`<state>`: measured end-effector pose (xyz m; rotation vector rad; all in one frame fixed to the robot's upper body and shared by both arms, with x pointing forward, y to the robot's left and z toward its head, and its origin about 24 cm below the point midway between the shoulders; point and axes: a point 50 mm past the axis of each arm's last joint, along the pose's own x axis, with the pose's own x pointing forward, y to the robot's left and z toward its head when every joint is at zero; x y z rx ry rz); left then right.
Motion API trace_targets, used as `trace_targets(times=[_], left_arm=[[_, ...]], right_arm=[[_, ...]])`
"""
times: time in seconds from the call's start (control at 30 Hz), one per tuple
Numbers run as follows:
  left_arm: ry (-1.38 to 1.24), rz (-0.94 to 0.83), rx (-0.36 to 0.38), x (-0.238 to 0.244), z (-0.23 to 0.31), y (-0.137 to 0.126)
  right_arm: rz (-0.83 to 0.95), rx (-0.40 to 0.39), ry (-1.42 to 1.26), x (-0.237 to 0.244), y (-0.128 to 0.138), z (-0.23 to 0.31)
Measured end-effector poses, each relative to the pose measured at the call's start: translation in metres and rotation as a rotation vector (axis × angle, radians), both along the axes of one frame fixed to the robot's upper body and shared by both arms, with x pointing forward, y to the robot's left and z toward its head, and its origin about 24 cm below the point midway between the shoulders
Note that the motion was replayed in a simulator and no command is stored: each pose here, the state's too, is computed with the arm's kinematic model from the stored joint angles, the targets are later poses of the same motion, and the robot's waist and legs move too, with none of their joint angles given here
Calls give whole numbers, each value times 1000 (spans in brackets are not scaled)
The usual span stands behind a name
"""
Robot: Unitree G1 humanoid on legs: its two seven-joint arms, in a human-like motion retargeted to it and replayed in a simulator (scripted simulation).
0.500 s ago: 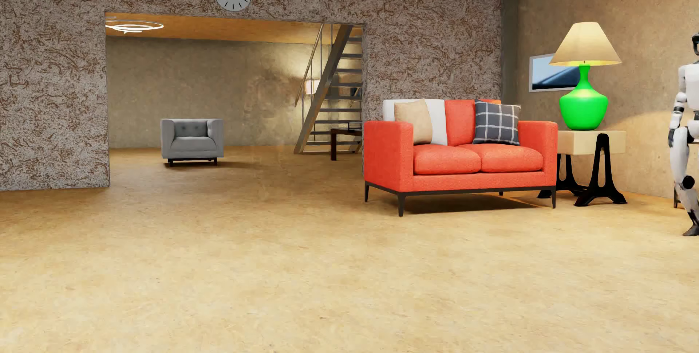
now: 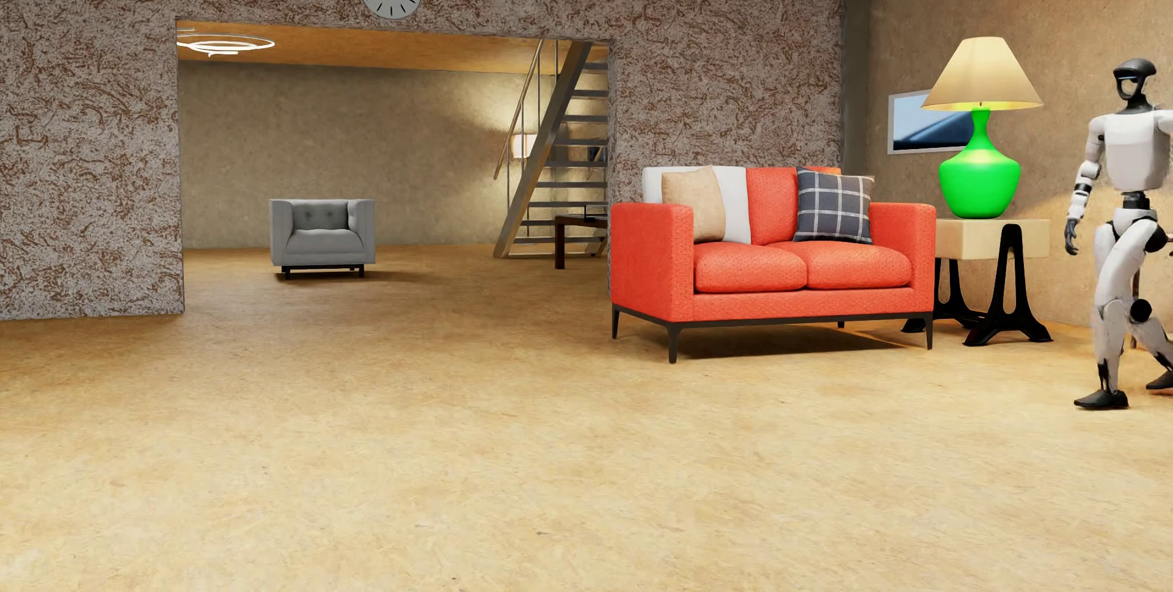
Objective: Walk to the dark gray armchair
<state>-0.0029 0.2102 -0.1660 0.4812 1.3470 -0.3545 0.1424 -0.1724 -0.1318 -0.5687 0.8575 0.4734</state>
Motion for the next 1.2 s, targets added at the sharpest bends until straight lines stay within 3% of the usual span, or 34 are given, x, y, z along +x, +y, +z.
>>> trace_targets(times=[0.1,0.23,0.37,0.57,0.67,0.73,0.83,0.93,1.1,1.2], left_arm=[[19,-14,9,-6,0,3],[-10,11,17,6,0,5],[-200,-12,-58,62,9,-13],[-440,-29,-72,131,36,-7],[-413,37,-55,125,31,-2],[-294,73,-56,89,16,-8],[-173,27,-66,49,6,-16],[-77,36,-36,14,4,-7],[20,41,22,-15,4,10],[52,5,31,-21,3,12]], right_arm=[[30,-22,46,-12,-1,-6],[22,-31,207,-68,0,-24],[-40,-50,289,-102,-13,-28],[-20,-94,426,-151,-23,-31],[8,-98,466,-164,-20,-32],[24,-114,483,-167,-22,-33],[2,-94,408,-142,-20,-32],[80,-76,268,-92,-13,-26],[-28,-71,7,-3,-29,2],[-108,-53,-25,-1,-37,7]])
